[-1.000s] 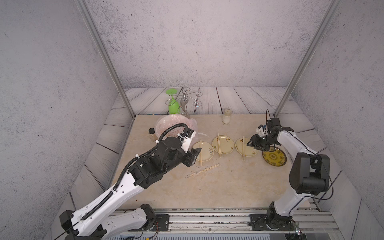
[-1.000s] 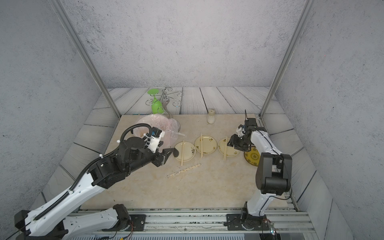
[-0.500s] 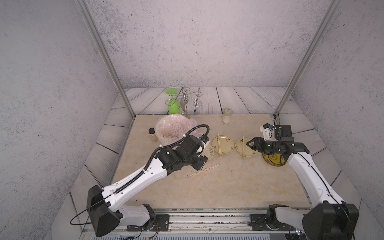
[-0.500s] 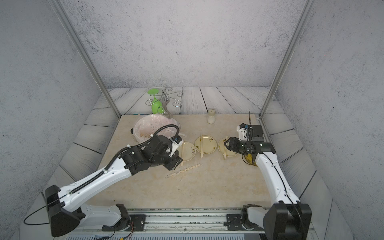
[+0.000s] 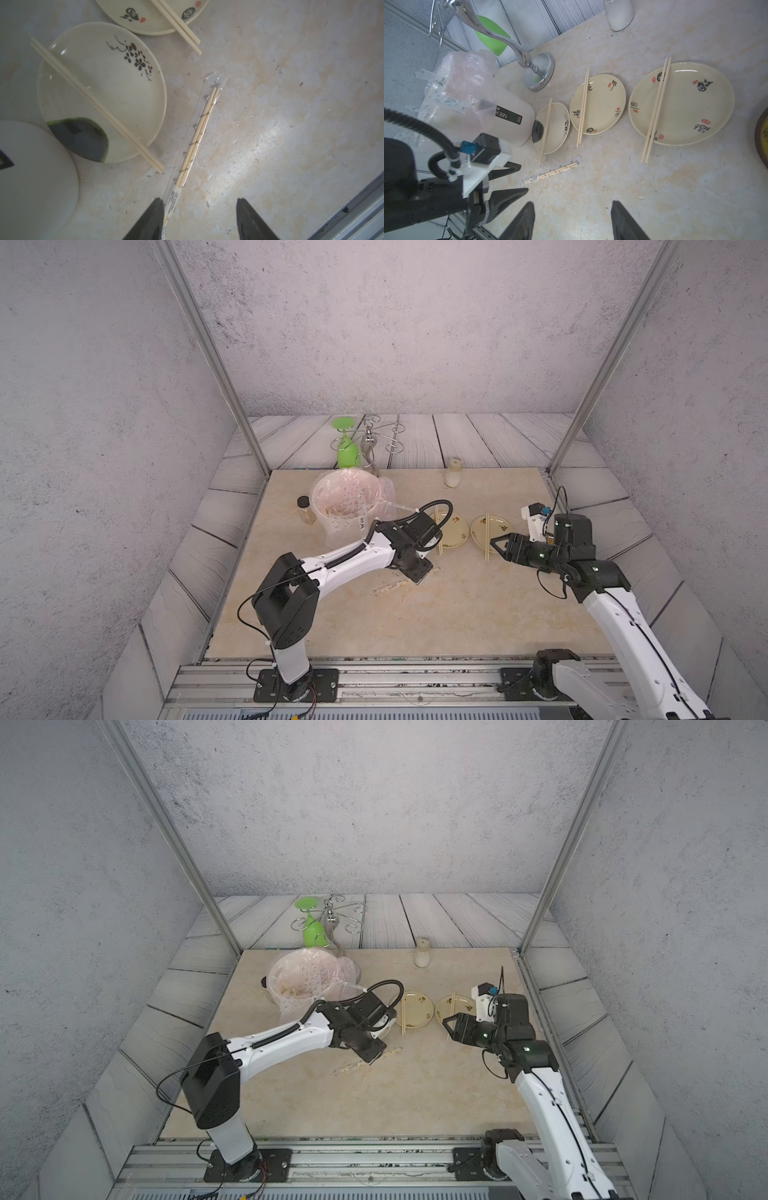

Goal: Remove the packaging of disposable chopsticks
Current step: Pick up the disposable chopsticks from the center of the board.

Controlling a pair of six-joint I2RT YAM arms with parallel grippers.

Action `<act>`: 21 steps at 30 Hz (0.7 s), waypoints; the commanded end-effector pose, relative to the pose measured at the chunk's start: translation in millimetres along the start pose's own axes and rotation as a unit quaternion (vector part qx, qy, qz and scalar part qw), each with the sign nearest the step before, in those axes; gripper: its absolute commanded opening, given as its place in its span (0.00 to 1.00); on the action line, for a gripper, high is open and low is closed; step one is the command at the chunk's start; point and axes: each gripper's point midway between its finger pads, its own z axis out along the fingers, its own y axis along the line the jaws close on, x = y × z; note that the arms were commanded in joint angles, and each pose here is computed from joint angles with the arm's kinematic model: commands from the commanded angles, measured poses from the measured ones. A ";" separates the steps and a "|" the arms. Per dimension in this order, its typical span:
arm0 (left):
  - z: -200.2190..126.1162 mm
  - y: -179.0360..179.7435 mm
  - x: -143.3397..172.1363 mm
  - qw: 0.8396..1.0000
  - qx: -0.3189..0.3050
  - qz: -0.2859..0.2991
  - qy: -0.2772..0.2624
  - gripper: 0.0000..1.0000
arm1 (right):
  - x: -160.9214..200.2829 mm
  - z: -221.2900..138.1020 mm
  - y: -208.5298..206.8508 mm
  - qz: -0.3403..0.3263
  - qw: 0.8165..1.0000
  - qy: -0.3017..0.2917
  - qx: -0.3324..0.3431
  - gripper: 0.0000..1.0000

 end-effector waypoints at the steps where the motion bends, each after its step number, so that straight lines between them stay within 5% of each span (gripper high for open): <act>1: 12.2 -10.4 0.2 0.999 0.002 0.038 0.024 0.58 | 3.5 -3.7 -2.8 -0.011 1.000 -0.006 0.010 0.60; 21: 77.4 -13.8 -20.9 0.992 -0.012 0.099 0.076 0.48 | 7.9 -4.7 -9.5 -0.026 0.999 0.002 0.028 0.61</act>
